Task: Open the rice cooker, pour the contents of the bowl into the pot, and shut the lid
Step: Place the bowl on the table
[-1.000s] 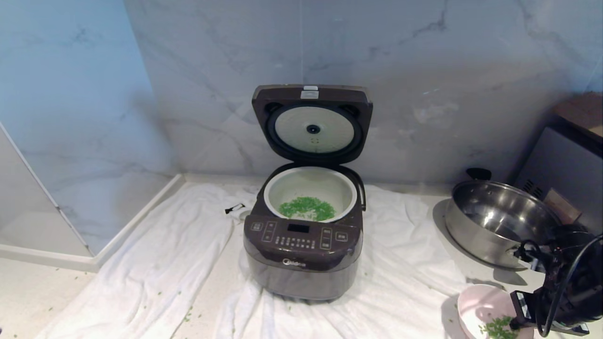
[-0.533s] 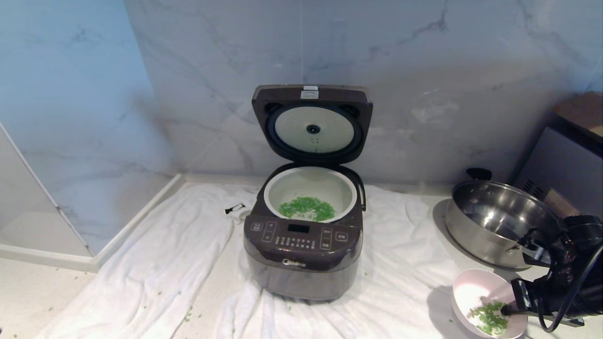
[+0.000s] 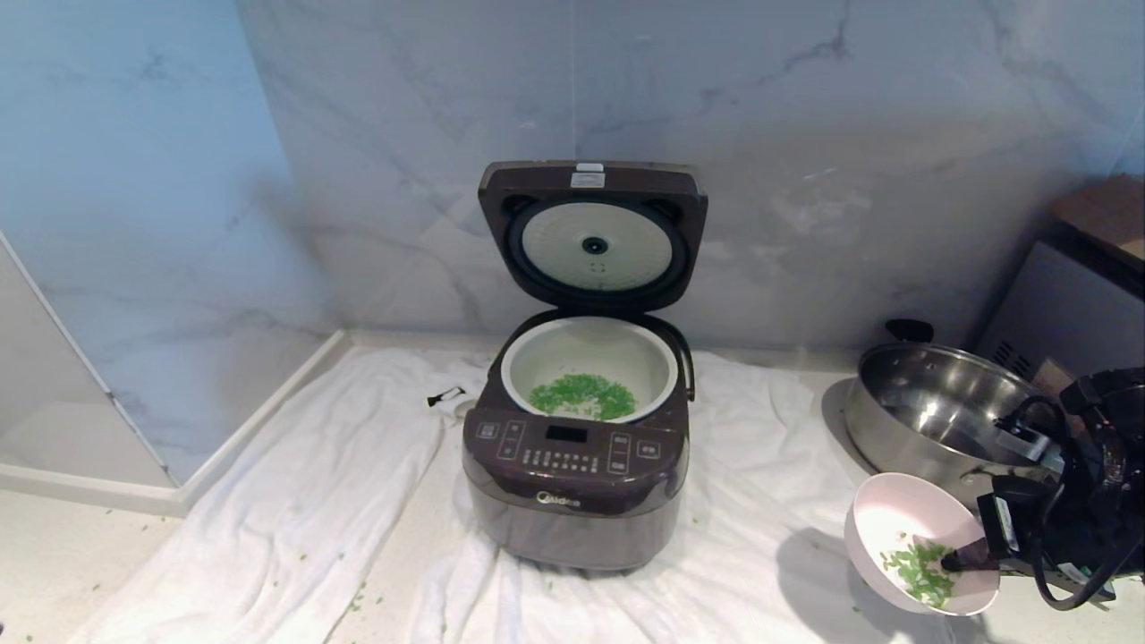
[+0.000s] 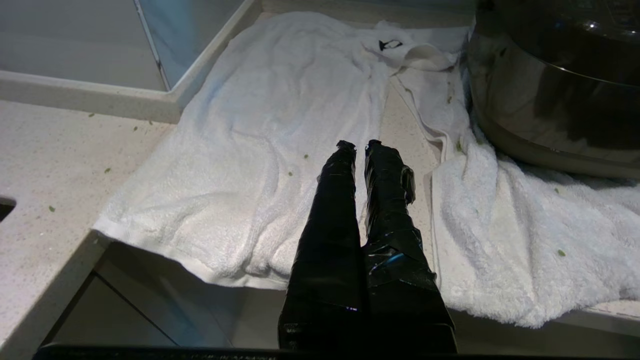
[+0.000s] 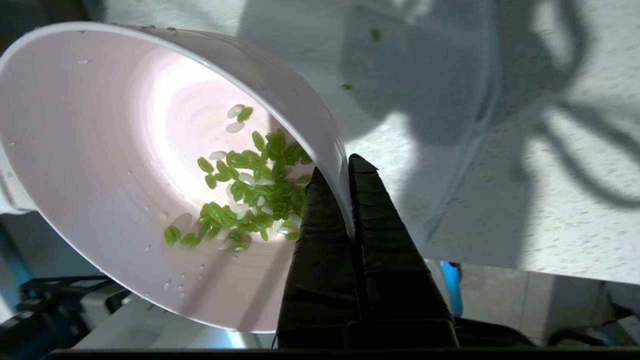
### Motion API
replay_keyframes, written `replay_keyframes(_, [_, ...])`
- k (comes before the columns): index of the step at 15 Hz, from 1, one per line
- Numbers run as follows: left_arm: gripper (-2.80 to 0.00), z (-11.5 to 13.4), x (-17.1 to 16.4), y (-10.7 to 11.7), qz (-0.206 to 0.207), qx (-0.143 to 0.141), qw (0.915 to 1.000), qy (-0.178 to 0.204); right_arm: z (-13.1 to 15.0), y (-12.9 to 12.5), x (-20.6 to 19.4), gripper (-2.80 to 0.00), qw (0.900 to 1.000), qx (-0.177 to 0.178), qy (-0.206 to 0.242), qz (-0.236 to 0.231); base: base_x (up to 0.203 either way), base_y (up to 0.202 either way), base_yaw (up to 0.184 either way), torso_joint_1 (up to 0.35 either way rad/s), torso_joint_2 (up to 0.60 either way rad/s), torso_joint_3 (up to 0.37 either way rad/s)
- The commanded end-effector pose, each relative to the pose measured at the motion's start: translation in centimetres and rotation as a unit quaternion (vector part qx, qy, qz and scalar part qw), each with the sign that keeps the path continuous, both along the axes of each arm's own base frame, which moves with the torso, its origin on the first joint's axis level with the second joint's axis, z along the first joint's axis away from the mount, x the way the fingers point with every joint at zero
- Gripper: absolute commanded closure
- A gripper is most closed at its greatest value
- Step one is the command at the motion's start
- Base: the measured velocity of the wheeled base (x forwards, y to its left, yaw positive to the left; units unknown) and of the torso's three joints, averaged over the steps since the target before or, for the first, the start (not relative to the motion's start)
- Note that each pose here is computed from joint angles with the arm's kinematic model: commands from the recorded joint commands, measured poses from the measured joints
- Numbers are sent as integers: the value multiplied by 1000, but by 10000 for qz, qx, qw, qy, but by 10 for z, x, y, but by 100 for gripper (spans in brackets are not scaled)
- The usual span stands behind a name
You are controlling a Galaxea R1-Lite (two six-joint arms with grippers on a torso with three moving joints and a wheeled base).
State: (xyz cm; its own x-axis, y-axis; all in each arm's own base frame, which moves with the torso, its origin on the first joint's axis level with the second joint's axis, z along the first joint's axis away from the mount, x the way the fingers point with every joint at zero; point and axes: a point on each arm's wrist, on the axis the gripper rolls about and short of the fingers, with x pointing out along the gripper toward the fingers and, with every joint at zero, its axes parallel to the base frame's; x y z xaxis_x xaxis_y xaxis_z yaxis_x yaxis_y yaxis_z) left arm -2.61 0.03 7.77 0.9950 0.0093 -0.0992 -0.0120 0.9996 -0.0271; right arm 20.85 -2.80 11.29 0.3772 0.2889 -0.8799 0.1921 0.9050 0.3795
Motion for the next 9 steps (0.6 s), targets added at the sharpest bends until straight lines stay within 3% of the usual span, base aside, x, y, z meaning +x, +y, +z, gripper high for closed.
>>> replay_keyframes(1, [0,0,0,0,8,-4,10000,2,17,12,-1,0,9994,147,-286,103,0,0,0,0,0,0])
replay_keyframes(5, [0,0,0,0,0,-4,10000,2,49,27,8,0,9958,569,-711,119,0,0,0,0,0,0])
replay_keyframes(9, [0,0,0,0,0,-4,10000,2,72,37,10,0,9957,650,-609,250,0,0,0,0,0,0])
